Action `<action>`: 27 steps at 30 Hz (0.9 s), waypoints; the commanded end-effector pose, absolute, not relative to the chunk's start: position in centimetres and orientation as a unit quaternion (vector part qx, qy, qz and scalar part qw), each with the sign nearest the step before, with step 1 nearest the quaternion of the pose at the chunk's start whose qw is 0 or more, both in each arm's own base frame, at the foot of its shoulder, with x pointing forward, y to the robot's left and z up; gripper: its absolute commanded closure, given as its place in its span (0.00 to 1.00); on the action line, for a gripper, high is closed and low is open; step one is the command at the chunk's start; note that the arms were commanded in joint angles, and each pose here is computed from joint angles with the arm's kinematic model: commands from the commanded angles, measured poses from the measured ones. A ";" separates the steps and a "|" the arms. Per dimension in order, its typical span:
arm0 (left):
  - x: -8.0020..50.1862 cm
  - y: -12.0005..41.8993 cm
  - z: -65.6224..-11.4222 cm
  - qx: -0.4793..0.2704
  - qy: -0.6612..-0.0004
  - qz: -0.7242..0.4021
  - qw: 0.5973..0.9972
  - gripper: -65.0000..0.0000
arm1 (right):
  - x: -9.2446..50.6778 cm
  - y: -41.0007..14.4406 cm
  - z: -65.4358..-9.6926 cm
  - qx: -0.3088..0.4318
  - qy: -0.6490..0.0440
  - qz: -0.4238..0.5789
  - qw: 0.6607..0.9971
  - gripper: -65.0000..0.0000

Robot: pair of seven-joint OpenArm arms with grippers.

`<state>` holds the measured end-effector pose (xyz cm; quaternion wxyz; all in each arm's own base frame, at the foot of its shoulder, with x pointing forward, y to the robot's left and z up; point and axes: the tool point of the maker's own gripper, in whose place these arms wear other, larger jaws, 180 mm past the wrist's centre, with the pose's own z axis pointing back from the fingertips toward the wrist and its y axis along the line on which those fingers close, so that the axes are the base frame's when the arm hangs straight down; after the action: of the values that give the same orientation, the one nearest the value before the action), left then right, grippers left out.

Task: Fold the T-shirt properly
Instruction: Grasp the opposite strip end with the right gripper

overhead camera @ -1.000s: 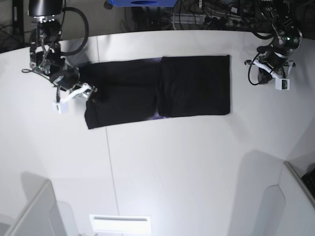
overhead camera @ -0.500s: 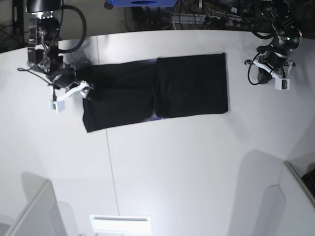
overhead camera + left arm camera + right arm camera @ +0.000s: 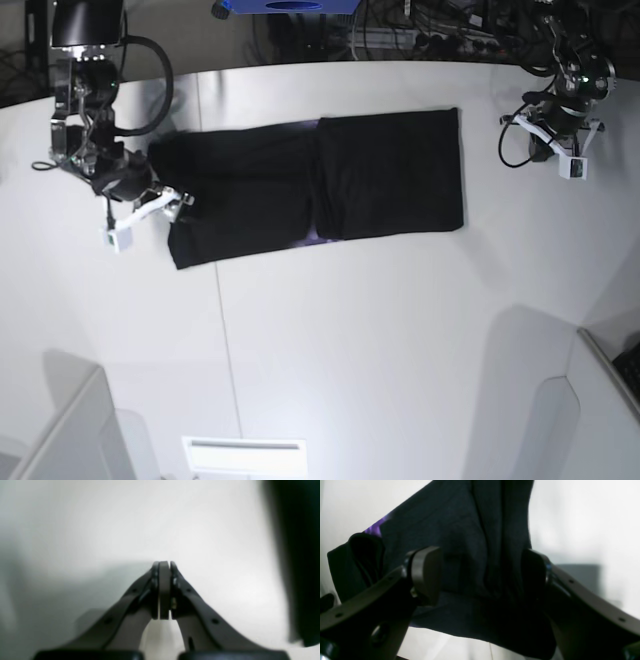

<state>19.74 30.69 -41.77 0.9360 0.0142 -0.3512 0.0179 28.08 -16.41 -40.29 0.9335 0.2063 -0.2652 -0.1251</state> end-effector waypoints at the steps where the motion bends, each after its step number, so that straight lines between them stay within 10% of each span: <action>1: 20.7 31.1 -40.7 0.019 -0.373 0.013 0.928 1.00 | 29.0 -17.1 -39.4 0.203 -0.284 -0.123 0.929 0.31; 27: 21.1 30.4 -40.9 0.011 -0.373 0.008 0.928 1.00 | 26.5 -15.4 -43.8 0.221 -0.220 -0.162 0.936 0.32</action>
<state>20.18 30.12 -41.91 0.9351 0.0079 -0.3540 0.0135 27.61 -15.48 -43.12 0.9283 0.2255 -0.2459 -0.1641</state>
